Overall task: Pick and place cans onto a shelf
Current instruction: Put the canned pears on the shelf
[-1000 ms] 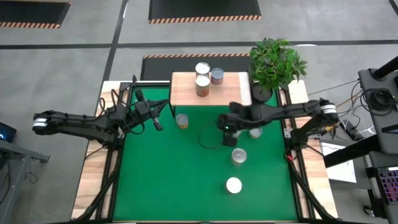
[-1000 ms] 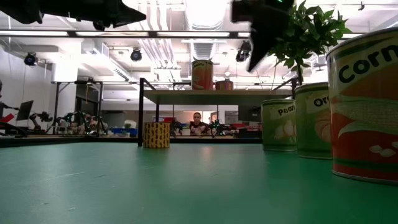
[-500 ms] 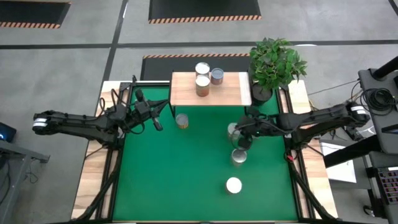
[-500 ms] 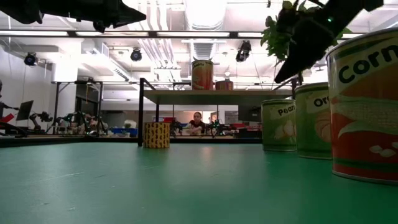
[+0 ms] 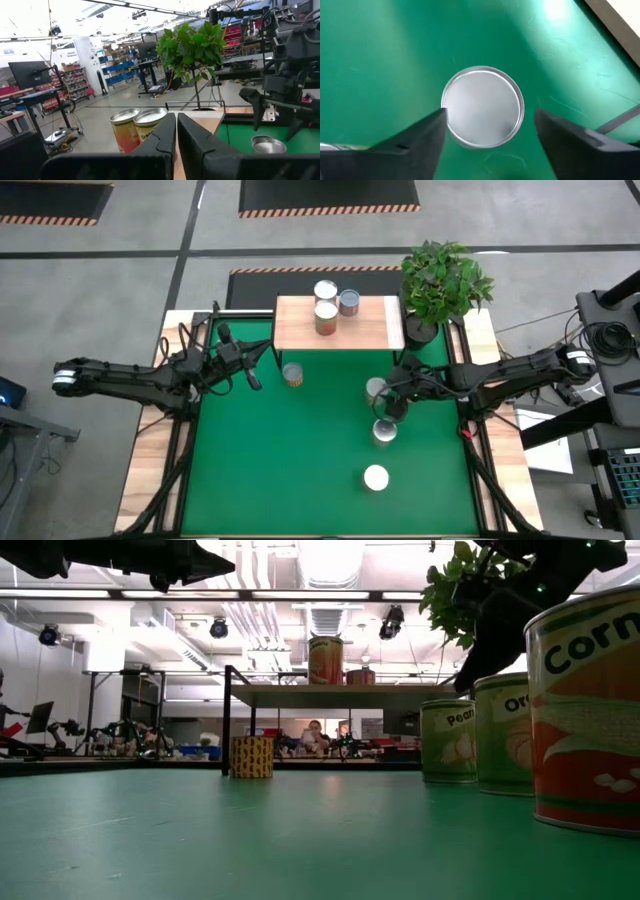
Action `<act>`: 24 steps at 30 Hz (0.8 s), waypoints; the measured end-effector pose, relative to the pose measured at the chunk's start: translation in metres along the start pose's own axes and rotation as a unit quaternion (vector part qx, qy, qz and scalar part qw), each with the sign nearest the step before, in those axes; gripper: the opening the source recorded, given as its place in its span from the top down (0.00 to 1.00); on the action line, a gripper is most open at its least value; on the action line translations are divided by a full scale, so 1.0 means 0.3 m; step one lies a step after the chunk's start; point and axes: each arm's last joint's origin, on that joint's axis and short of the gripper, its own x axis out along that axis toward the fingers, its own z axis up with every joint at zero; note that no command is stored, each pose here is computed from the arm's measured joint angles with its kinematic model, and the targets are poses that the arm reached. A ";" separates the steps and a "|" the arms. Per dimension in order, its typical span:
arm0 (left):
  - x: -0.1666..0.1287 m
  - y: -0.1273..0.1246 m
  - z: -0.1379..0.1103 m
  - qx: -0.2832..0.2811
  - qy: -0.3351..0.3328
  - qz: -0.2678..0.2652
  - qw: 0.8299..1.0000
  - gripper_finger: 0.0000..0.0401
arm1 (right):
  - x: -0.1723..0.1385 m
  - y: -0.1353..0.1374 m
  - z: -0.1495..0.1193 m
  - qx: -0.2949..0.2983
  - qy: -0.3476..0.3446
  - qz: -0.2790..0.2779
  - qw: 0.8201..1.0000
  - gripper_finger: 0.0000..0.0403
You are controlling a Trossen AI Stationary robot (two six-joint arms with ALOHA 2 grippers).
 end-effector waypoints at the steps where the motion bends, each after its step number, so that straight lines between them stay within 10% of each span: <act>1: 0.000 0.000 0.000 0.000 0.000 0.000 1.000 1.00 | -0.001 -0.001 -0.002 -0.002 0.002 0.000 1.000 0.19; 6: 0.000 0.000 0.000 0.000 0.000 0.000 1.000 1.00 | 0.000 -0.006 -0.023 0.003 0.035 -0.006 0.999 0.06; 24: 0.000 0.000 0.001 0.000 -0.001 0.000 1.000 1.00 | 0.075 -0.001 -0.097 0.021 -0.007 0.007 1.000 0.05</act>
